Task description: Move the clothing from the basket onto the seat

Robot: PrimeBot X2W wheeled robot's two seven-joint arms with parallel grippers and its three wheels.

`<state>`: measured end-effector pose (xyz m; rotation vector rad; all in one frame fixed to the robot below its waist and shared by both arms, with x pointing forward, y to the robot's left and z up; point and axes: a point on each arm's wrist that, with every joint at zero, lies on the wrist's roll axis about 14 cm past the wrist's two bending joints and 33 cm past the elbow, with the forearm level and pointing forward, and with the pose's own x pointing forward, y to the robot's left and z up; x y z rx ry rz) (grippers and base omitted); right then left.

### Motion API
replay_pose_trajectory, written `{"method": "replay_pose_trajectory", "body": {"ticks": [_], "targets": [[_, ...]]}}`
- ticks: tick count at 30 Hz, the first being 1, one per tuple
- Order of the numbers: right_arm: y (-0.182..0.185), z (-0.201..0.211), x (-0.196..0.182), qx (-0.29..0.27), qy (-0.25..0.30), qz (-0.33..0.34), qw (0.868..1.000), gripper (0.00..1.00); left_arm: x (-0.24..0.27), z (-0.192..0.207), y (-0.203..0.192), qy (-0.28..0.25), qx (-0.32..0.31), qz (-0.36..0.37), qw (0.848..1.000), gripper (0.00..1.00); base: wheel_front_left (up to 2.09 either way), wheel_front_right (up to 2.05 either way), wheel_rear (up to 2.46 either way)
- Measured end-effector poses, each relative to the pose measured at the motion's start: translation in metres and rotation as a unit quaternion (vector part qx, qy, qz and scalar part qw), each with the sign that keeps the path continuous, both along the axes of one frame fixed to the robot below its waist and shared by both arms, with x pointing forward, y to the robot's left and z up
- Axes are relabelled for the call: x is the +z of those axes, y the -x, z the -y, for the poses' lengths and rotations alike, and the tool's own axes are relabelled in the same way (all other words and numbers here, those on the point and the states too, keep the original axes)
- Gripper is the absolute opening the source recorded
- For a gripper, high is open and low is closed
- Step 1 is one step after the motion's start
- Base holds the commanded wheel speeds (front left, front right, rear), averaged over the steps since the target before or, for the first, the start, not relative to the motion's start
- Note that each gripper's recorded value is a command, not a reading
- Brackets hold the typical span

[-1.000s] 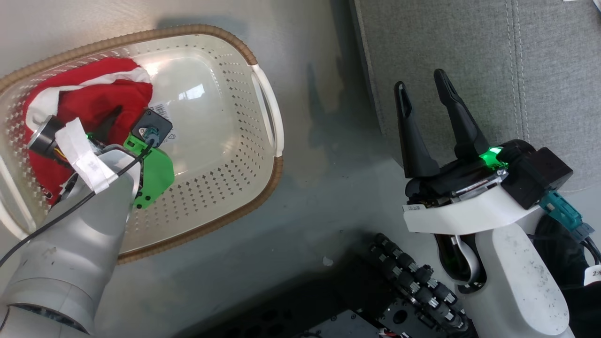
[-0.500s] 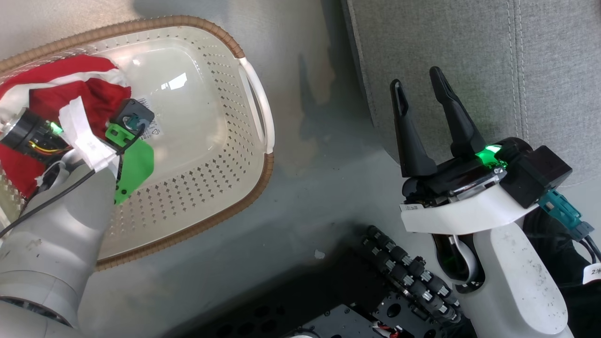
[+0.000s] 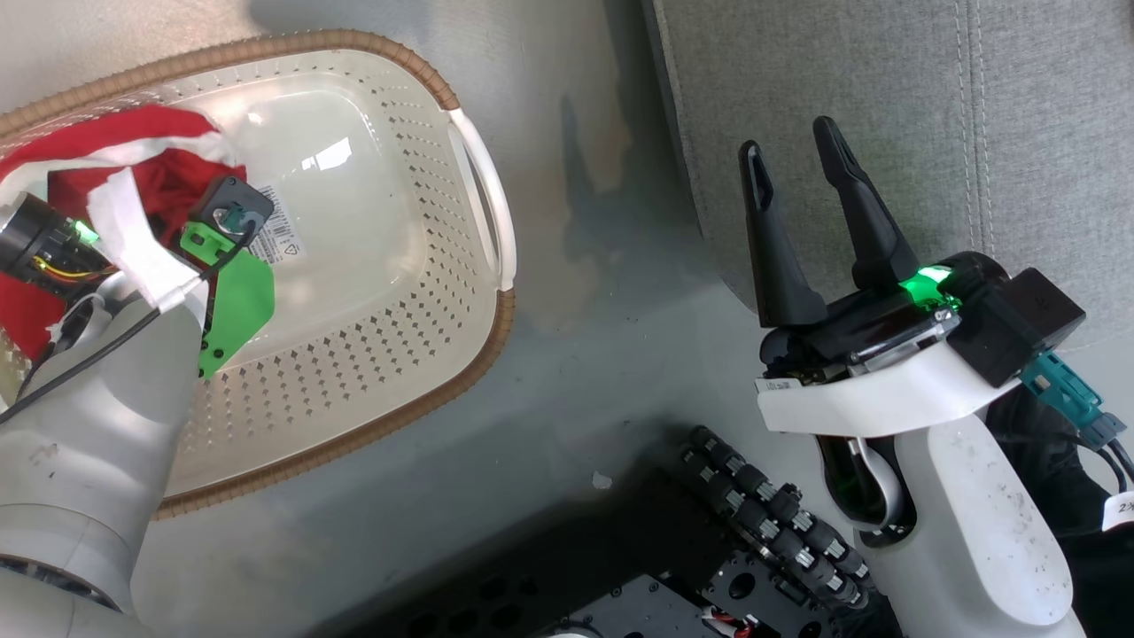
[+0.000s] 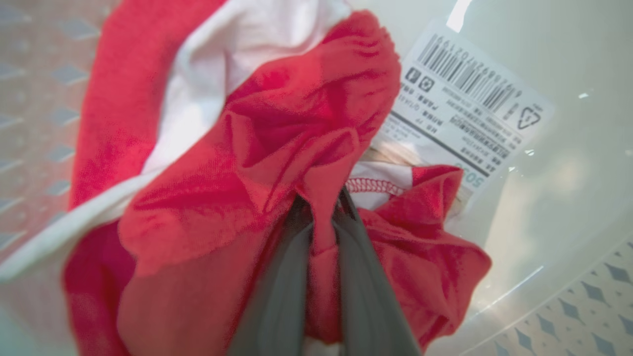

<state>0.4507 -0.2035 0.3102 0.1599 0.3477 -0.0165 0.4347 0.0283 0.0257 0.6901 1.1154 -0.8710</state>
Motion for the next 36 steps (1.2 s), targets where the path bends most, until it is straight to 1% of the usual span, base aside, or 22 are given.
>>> {"method": "replay_pose_trajectory", "body": {"ticks": [6, 10, 13, 16, 20, 27, 30, 33, 36], "targets": [[-0.007, 0.001, 0.011, 0.002, 0.003, 0.017, 1.000, 1.00, 0.017, 0.022, -0.013, 0.074, 0.034, 0.016, 0.997, 0.00, 0.00, 0.00, 0.00], [-0.010, 0.002, 0.022, 0.003, 0.009, 0.032, 0.999, 1.00, 0.038, 0.037, -0.017, 0.130, 0.063, 0.029, 0.989, 0.00, 0.00, 0.00, 0.00], [-0.012, 0.001, 0.031, 0.006, 0.014, 0.044, 0.999, 1.00, 0.056, 0.046, -0.018, 0.165, 0.080, 0.037, 0.982, 0.00, 0.00, 0.00, 0.00], [-0.011, -0.001, 0.039, 0.009, 0.017, 0.051, 0.999, 1.00, 0.081, 0.060, -0.021, 0.205, 0.101, 0.050, 0.972, 0.00, 0.00, 0.00, 0.00], [-0.010, -0.003, 0.051, 0.012, 0.020, 0.065, 0.998, 1.00, 0.111, 0.072, -0.024, 0.243, 0.120, 0.063, 0.961, 0.00, 0.00, 0.00, 0.00], [-0.004, -0.010, 0.073, 0.020, 0.023, 0.085, 0.996, 1.00, 0.169, 0.078, -0.036, 0.302, 0.163, 0.097, 0.934, 0.00, 0.00, 0.00, 0.00], [0.000, -0.013, 0.082, 0.024, 0.025, 0.093, 0.995, 1.00, 0.199, 0.082, -0.042, 0.331, 0.179, 0.116, 0.919, 0.00, 0.00, 0.00, 0.00], [0.004, -0.016, 0.094, 0.029, 0.026, 0.104, 0.994, 1.00, 0.239, 0.084, -0.054, 0.372, 0.194, 0.152, 0.895, 0.00, 0.00, 0.00, 0.00], [0.008, -0.019, 0.105, 0.032, 0.023, 0.115, 0.993, 1.00, 0.272, 0.077, -0.062, 0.395, 0.210, 0.188, 0.874, 0.00, 0.00, 0.00, 0.00]]}}
